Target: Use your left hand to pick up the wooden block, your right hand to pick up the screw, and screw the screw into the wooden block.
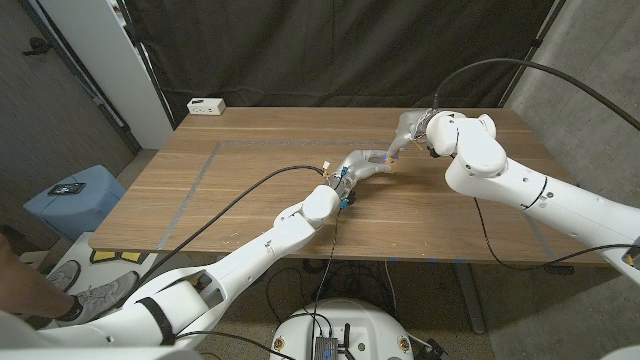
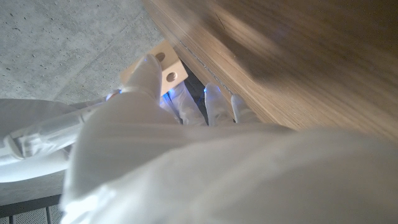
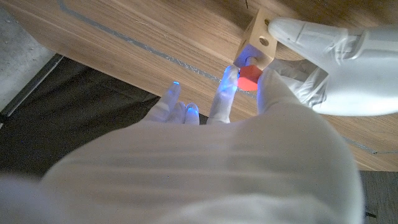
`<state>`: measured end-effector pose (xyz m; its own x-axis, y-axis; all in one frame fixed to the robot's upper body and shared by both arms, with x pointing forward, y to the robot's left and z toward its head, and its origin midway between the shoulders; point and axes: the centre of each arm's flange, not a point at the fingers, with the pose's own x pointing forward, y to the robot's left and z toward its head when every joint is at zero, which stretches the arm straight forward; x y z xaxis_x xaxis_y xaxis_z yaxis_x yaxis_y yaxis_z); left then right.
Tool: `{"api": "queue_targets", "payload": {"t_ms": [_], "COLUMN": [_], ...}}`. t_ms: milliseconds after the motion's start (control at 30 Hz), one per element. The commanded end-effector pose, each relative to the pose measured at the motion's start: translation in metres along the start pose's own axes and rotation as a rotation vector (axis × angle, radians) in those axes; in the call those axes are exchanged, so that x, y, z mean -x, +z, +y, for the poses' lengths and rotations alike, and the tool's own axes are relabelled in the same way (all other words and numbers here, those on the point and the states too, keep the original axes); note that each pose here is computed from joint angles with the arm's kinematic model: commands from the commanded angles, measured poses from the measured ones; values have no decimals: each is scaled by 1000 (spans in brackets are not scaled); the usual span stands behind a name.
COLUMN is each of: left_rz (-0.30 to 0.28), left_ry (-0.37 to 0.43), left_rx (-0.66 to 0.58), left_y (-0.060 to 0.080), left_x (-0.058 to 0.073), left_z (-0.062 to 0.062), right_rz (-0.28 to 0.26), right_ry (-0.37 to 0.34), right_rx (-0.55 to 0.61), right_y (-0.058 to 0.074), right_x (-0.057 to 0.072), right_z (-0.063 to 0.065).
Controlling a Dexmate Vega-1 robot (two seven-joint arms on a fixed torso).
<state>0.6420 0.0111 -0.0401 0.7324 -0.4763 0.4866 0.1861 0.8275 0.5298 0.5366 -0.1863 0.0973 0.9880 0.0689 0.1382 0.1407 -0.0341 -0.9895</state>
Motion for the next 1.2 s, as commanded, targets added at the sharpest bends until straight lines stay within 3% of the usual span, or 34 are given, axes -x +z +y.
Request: {"api": "queue_targets", "payload": {"t_ms": [33, 767, 1200], "left_rz": [2, 9, 11], "left_ry": [-1, 5, 4], "left_rx": [1, 7, 10], "left_y": [0, -2, -3], "left_x": [0, 0, -2], "left_z": [0, 1, 2], "right_rz": [25, 59, 80], "right_ry": [-31, -46, -47], "right_rx": [20, 26, 36], "right_y": [3, 3, -1], "right_x": [-2, -5, -1], "right_z": [4, 10, 5]}}
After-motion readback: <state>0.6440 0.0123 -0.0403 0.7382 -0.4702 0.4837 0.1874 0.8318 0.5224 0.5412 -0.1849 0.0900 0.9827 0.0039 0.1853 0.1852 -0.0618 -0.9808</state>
